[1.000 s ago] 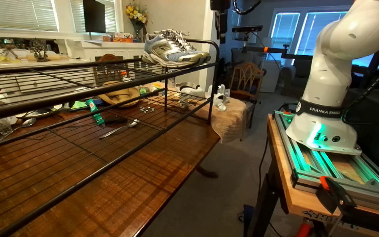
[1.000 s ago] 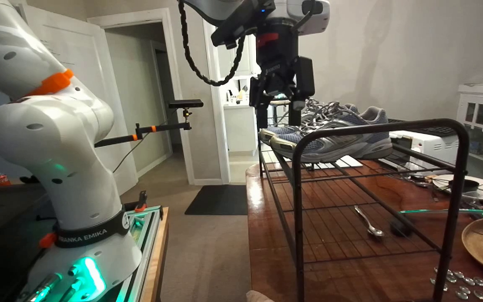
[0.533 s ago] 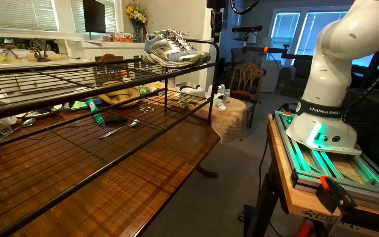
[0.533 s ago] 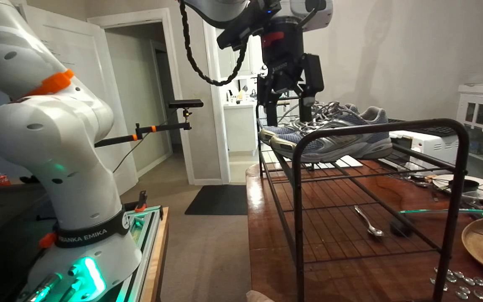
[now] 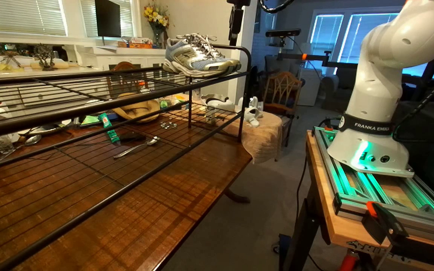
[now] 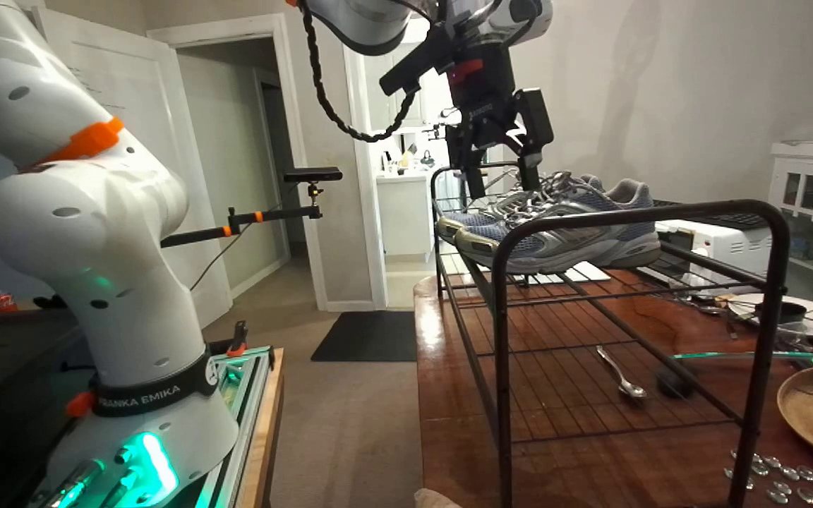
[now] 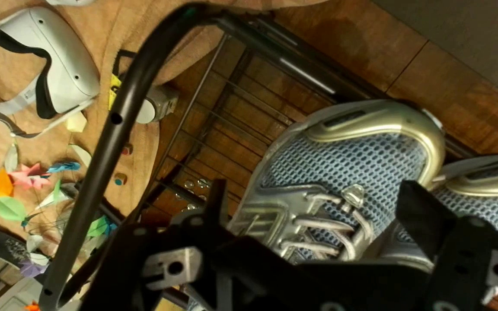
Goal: Put the left shoe on the right shoe
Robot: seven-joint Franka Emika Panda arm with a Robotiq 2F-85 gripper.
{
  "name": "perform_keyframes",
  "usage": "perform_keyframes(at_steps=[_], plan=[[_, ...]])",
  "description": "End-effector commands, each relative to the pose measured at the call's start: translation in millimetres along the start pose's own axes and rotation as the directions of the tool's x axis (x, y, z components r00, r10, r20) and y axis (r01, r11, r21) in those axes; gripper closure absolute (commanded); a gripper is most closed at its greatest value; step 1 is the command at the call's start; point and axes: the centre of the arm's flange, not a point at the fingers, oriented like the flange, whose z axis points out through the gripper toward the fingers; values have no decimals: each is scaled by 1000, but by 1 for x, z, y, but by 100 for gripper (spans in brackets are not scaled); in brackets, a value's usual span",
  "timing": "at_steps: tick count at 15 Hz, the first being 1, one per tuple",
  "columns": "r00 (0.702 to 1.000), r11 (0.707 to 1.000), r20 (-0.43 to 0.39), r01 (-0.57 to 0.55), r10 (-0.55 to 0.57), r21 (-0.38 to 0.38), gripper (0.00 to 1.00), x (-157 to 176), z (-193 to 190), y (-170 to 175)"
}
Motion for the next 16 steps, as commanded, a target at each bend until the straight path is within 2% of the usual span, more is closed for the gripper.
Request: perform_keyframes(at_steps=[1,4,6,8,16], plan=[[995,995,-72,-71,76,69,0,3,3,-20],[989,984,-65,-122,131,131,0,11,8,-37],[984,977,-46,-162,169,141,0,14,11,-50],[979,971,-64,-182,194,153,0,18,11,-63],[936,956,-211,-255,281,144,0,27,20,-97]])
